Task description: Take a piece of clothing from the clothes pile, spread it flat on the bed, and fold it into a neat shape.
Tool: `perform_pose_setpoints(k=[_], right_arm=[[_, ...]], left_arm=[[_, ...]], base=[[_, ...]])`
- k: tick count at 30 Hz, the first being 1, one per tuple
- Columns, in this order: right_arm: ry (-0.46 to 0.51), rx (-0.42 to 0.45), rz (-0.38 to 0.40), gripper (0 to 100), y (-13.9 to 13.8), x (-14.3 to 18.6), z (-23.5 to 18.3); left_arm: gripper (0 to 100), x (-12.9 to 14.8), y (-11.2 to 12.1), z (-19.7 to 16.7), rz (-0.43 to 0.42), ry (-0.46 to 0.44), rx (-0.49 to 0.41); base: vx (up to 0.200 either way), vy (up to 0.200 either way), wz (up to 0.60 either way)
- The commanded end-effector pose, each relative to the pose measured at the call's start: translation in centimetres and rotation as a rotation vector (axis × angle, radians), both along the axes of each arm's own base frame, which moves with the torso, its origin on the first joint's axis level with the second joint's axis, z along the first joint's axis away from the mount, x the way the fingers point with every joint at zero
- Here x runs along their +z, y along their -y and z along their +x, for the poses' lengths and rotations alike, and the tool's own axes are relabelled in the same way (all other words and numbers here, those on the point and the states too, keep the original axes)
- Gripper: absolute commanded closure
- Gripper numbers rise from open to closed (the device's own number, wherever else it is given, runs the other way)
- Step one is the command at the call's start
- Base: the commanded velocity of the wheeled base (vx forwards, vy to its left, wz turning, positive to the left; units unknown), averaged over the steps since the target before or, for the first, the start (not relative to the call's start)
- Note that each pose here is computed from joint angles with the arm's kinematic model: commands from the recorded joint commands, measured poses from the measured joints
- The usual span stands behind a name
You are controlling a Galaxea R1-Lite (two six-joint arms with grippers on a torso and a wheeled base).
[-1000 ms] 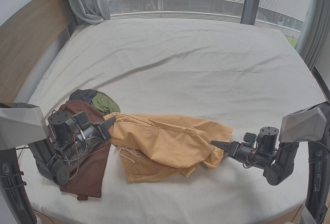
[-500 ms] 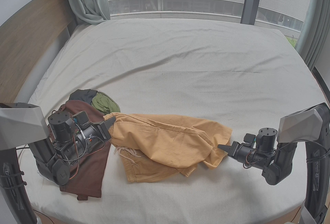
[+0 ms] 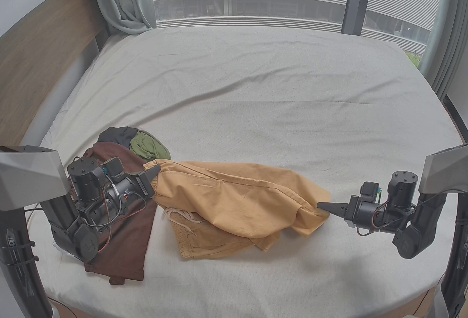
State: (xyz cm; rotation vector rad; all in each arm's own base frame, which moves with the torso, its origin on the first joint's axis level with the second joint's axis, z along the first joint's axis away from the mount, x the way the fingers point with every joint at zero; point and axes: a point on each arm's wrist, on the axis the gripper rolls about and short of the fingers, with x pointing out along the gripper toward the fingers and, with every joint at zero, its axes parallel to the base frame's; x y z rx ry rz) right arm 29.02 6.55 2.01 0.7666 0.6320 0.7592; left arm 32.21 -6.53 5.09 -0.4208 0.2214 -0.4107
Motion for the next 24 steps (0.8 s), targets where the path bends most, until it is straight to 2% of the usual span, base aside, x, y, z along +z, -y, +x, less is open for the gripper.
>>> perform_pose_setpoints(k=[1,17,18,24], right_arm=[[0.056,0.028,0.023,100,0.5,2.2,-0.8],[0.056,0.003,0.018,100,0.9,1.3,0.6],[0.048,0.004,0.017,0,0.8,1.1,0.6],[0.018,0.029,0.003,0,0.2,-0.2,0.6]], left_arm=[[100,-0.2,-0.2,0.1,0.0,-0.004,0.005],[100,0.2,-0.1,0.1,0.002,0.012,0.003],[100,0.3,-0.1,0.1,0.002,0.015,0.003],[100,0.6,-0.2,0.1,-0.002,0.025,0.005]], base=[[0.0,0.0,0.0],[0.0,0.0,0.0],[0.0,0.0,0.0],[0.0,0.0,0.0]])
